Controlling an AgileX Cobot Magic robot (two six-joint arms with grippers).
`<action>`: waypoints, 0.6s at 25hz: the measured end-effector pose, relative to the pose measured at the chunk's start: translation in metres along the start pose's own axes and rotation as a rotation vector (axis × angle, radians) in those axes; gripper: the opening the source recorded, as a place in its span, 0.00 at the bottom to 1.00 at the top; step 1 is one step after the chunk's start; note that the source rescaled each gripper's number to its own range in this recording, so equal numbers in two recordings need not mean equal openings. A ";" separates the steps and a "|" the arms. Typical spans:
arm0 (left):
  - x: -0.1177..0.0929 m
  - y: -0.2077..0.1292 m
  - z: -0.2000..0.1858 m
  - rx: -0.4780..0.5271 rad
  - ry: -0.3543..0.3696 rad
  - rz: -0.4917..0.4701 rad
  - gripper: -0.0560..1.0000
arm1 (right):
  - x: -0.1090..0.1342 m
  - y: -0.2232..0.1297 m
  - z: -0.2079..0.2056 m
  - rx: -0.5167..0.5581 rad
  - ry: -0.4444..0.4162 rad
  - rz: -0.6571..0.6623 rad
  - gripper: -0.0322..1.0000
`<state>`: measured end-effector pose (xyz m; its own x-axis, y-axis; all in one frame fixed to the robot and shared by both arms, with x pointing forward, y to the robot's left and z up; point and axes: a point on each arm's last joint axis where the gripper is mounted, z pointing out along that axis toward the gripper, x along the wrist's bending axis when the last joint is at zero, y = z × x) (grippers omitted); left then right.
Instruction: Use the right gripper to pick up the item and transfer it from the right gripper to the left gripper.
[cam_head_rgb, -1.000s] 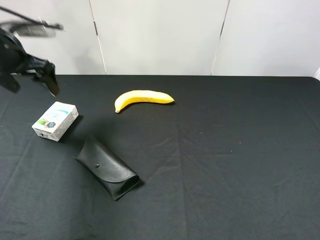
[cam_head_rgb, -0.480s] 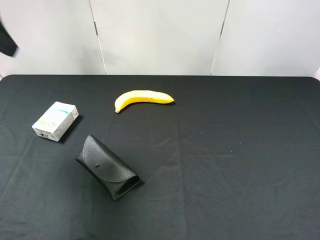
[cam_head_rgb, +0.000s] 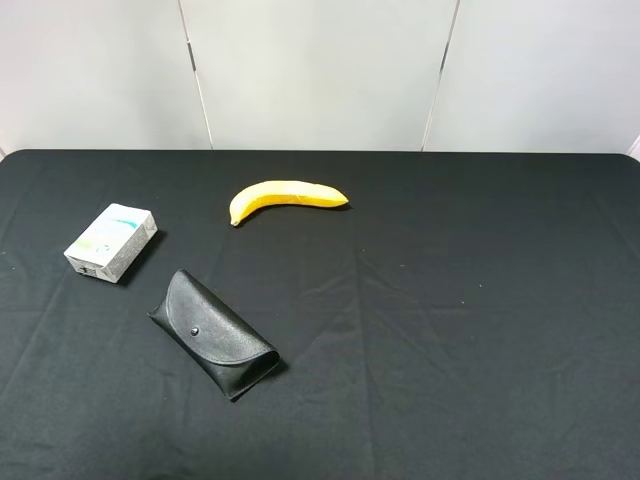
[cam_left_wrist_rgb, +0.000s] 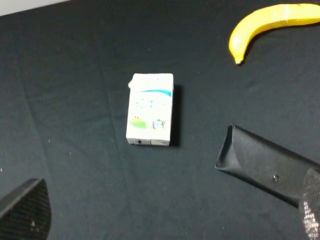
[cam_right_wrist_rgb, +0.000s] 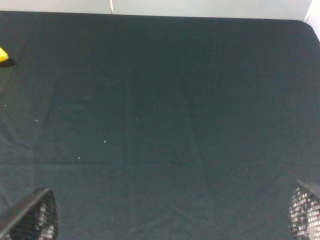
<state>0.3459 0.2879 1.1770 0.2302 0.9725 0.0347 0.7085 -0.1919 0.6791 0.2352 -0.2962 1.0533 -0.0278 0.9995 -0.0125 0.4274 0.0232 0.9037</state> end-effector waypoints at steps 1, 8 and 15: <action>-0.002 -0.009 -0.005 -0.015 0.003 0.000 1.00 | 0.000 0.000 0.000 0.000 0.000 0.000 1.00; -0.016 -0.086 -0.014 -0.076 0.012 0.000 1.00 | 0.000 0.000 0.000 0.000 0.000 0.000 1.00; -0.027 -0.157 0.004 -0.148 0.017 -0.091 1.00 | 0.000 0.000 0.000 0.000 0.000 0.000 1.00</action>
<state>0.2312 0.2916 1.0672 0.1572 0.9874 -0.0206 0.6193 -0.0823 0.7808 0.2352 -0.2962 1.0533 -0.0278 0.9995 -0.0125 0.4274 0.0232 0.9037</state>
